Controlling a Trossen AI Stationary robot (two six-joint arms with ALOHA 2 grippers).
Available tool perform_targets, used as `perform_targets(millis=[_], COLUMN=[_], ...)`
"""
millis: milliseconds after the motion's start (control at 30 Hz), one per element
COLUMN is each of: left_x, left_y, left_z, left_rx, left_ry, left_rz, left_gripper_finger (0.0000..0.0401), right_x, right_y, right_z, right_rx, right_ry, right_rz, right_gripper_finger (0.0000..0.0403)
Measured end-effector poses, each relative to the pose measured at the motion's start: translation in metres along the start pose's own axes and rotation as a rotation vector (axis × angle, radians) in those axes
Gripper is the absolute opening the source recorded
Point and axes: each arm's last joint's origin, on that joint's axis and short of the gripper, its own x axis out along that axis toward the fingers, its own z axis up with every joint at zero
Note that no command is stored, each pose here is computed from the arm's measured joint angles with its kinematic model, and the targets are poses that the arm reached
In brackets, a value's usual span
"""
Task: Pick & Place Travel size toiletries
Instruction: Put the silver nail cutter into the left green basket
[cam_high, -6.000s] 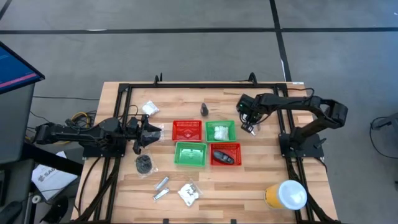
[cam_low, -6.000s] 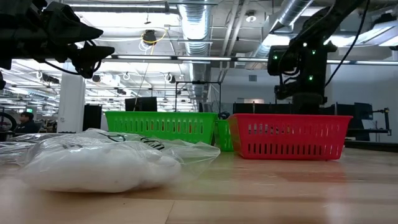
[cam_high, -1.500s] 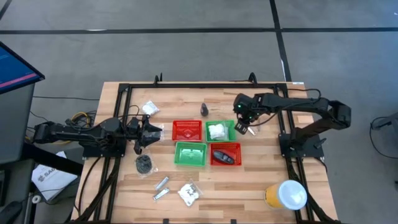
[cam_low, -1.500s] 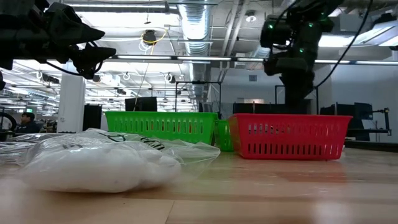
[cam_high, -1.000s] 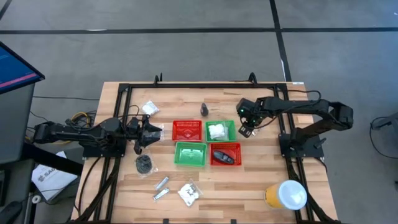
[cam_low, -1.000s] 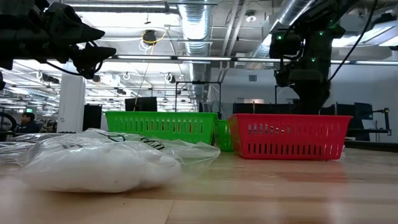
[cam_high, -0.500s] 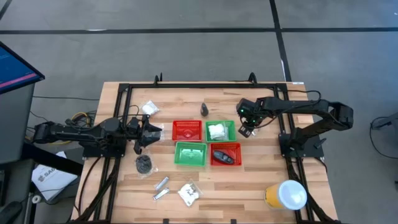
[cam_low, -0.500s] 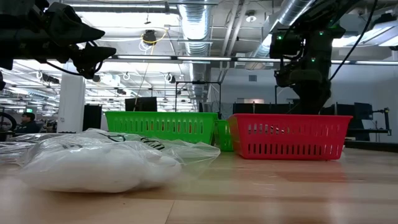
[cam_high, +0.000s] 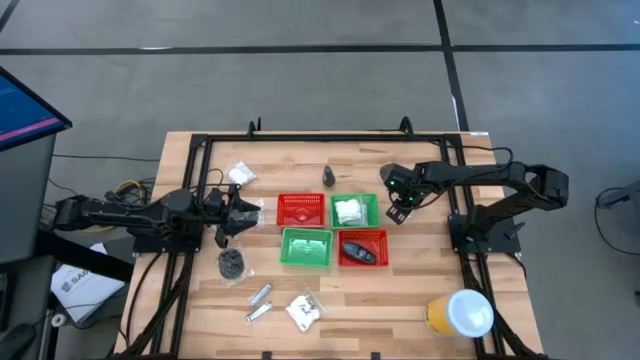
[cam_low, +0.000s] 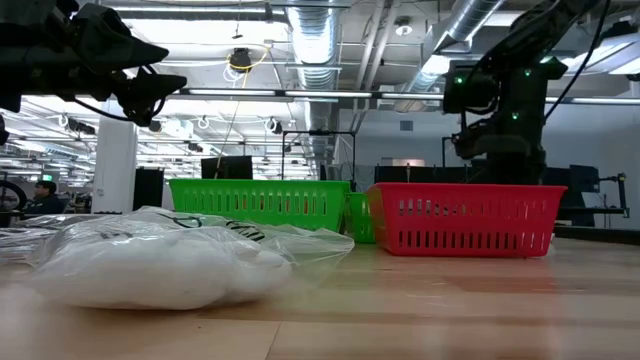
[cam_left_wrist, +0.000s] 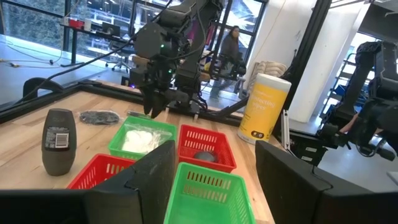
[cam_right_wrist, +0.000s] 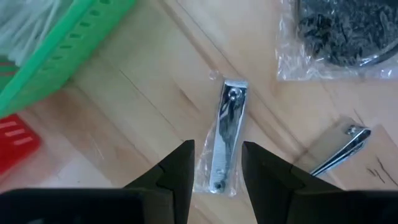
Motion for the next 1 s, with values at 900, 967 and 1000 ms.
perform_targets(millis=[900, 967, 1000], left_x=[0.0000, 0.0000, 0.0000], left_y=[0.0000, 0.0000, 0.0000], left_z=[-0.0001, 0.0000, -0.0001], left_rx=[-0.001, -0.001, -0.001], left_ry=[0.001, 0.000, 0.001], left_rz=[0.000, 0.000, 0.000], left_gripper_finger=[0.0213, 0.0213, 0.0213], right_x=[0.0063, 0.0062, 0.0062], right_y=[-0.0054, -0.0052, -0.0052], right_z=[0.0062, 0.0069, 0.0068], right_rx=[0.043, 0.043, 0.043], right_ry=[-0.075, -0.081, -0.081], right_rz=[0.019, 0.021, 0.021], right_gripper_finger=[0.0123, 0.0123, 0.0123])
